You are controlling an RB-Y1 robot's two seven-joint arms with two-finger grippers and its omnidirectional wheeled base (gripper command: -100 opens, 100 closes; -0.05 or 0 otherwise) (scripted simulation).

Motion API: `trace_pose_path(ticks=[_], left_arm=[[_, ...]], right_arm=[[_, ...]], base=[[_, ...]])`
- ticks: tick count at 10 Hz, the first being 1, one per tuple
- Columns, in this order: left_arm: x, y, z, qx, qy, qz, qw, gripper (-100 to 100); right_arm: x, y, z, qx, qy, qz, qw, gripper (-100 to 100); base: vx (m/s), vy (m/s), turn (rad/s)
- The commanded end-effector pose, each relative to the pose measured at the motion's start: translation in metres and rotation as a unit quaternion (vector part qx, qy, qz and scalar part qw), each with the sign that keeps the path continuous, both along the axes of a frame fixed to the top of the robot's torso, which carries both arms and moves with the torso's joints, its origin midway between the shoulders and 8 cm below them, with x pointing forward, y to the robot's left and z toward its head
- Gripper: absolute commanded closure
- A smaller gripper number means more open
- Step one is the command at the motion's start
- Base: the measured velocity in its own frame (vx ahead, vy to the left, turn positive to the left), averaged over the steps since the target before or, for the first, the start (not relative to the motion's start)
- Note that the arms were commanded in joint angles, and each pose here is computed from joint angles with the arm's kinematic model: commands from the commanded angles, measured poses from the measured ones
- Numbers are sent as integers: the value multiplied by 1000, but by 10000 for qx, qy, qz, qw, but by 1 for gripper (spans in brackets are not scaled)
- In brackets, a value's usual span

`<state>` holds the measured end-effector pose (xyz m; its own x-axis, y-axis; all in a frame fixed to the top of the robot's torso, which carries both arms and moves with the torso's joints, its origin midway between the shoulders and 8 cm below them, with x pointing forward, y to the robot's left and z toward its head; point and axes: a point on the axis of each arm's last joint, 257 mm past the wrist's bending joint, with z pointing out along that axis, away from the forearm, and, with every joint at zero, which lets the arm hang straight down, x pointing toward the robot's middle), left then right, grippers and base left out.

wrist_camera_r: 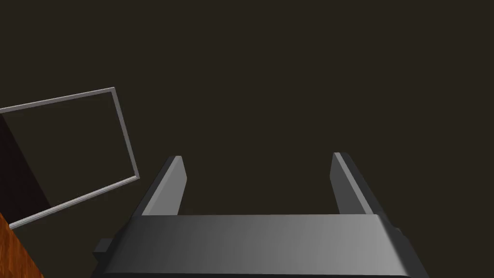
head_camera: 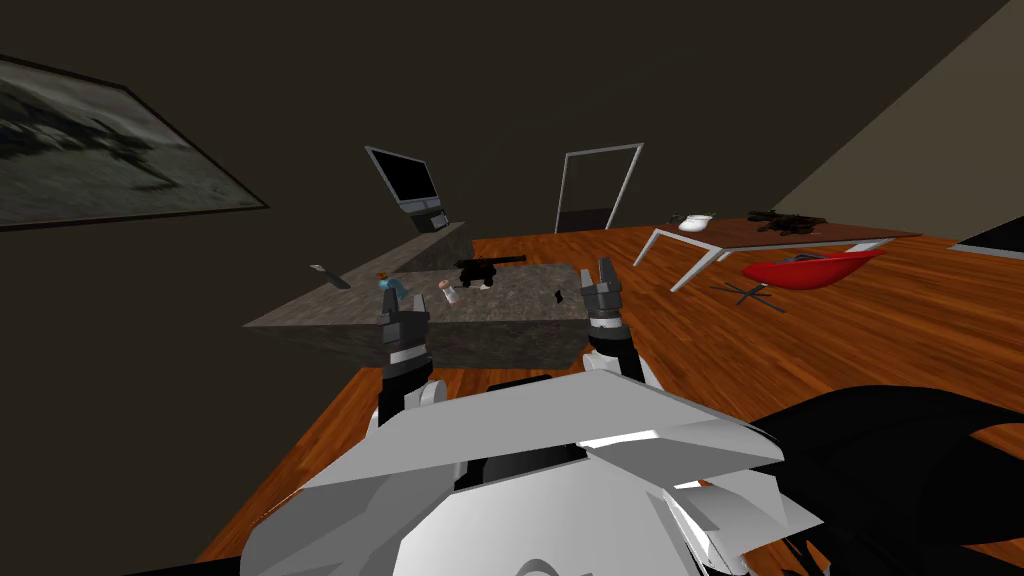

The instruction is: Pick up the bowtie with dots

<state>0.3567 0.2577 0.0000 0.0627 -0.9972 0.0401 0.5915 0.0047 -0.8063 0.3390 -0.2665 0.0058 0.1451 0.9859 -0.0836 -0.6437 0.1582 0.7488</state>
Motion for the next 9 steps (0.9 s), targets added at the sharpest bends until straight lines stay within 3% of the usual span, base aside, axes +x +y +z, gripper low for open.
trace_pose_path(ticks=[1,5,9], left_arm=[[0,0,0,0,0,0,10000,0],[0,0,0,-1,0,0,10000,0],[0,0,0,0,0,0,10000,0]], right_arm=[[7,3,-3,94,83,222,9997,-100],[32,9,-17,509,421,827,9944,-100],[50,10,-28,901,690,1220,9860,-100]], base=[[11,40,-44],[22,70,-63],[17,42,-47]])
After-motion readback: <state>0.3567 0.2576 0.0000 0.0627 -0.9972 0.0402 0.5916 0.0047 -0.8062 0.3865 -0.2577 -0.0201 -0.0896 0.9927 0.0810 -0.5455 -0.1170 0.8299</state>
